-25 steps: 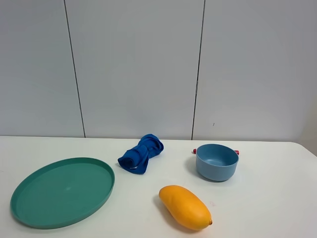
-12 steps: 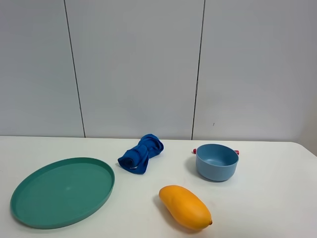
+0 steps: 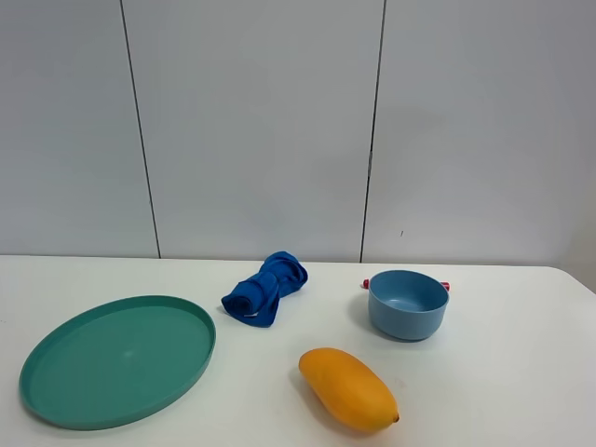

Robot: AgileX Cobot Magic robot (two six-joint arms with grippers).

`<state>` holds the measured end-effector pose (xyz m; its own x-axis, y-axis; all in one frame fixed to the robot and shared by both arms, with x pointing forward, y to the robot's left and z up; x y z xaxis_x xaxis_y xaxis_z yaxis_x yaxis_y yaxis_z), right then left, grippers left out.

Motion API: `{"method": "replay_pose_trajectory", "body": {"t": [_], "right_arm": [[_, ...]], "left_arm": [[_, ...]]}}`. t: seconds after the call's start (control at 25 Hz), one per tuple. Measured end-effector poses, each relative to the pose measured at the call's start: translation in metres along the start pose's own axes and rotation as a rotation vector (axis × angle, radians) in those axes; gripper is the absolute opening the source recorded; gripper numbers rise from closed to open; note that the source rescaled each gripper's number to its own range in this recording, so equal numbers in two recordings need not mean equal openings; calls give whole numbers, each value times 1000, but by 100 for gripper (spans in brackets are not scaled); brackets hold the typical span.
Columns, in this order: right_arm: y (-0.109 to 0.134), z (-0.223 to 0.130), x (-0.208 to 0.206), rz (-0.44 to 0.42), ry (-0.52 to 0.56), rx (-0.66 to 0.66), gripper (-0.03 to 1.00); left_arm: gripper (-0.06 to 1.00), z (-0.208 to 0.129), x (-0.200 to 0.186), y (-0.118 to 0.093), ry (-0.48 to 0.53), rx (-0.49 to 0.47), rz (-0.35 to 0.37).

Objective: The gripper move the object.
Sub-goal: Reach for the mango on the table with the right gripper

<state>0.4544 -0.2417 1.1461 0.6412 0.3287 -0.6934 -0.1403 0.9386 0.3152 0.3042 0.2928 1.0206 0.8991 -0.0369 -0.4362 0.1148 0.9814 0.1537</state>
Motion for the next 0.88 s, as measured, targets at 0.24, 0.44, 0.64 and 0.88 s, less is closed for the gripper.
{"method": "replay_pose_trajectory", "body": {"t": [0.24, 0.44, 0.64, 0.88], "right_arm": [[15, 39, 25, 34, 44, -79, 73], [43, 49, 68, 68, 100, -174, 73], [63, 30, 119, 45, 228, -256, 73], [91, 1, 165, 40, 340, -369, 73]], "left_arm": [[100, 0, 0, 0, 0, 0, 0], [100, 0, 0, 0, 0, 0, 0], [100, 0, 0, 0, 0, 0, 0], [100, 0, 0, 0, 0, 0, 0]]}}
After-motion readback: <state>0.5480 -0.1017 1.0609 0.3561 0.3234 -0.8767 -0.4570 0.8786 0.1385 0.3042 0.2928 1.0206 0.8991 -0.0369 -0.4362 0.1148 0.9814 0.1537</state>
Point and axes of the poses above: a point on each arm's last joint axis where the gripper is mounted, x pointing out along that axis toward the gripper, y along the wrist's bending axis when the last joint is at zero, z = x × y, the point moved 8 cm from there along x, pointing out along that axis toward the gripper, and after that the axes turned 10 degrees about x, right-handed, at the moved point
